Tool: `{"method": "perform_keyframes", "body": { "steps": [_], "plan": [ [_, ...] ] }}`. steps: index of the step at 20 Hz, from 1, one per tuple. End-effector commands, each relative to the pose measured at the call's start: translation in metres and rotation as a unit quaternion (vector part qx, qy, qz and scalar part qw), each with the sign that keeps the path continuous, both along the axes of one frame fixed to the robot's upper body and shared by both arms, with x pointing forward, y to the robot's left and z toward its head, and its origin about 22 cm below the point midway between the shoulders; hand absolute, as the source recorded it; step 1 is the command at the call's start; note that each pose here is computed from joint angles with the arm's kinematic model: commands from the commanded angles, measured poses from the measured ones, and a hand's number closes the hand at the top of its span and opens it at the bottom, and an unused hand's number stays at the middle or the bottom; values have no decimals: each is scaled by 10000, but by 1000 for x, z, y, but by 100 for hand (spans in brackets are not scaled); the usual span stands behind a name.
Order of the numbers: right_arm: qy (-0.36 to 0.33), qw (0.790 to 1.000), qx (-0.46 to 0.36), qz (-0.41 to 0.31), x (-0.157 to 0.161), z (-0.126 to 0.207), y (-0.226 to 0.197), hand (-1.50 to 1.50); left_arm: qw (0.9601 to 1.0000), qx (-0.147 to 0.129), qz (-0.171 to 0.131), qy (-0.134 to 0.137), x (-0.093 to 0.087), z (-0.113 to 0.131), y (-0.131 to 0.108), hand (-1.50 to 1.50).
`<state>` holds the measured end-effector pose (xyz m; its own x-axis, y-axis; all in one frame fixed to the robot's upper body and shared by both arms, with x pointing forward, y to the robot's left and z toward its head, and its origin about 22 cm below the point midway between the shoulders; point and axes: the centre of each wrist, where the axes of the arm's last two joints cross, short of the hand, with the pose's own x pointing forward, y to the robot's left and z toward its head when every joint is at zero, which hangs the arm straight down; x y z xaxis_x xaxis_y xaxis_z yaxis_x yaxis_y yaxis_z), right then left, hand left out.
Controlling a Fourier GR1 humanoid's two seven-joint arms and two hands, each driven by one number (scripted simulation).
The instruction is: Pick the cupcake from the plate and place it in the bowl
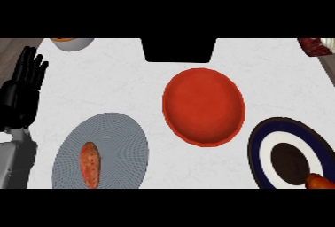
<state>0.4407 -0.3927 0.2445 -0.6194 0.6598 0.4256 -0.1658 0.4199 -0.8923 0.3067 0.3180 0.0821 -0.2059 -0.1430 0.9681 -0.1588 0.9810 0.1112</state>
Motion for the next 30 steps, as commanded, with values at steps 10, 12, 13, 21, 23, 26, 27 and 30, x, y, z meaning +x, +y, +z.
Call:
{"method": "perform_keyframes", "body": {
  "steps": [10,12,13,21,23,26,27,30],
  "plan": [
    [1247,9773,-219,1700,34,-43,138,150,9998,3,217,34,-10,-15,7,0],
    [1213,9773,-240,1723,32,-68,161,150,9997,-15,251,13,-11,-5,17,0],
    [1320,9760,-430,1679,33,-69,172,150,9999,41,87,29,-11,-2,0,0],
    [1273,9841,-811,938,0,-135,207,150,9998,-22,199,91,-21,-8,18,0],
    [1524,9847,-632,554,-4,-161,193,150,10000,-68,26,-23,-27,-14,19,0],
    [1978,9768,-501,646,-11,-180,217,-150,9999,37,134,-96,-19,-2,17,0],
    [2127,9743,-230,698,-13,-183,226,-150,9999,-30,121,82,-14,3,20,0],
    [2446,9653,471,778,-14,-200,221,-150,10000,-25,19,-20,-8,10,13,0]
  ]
}}
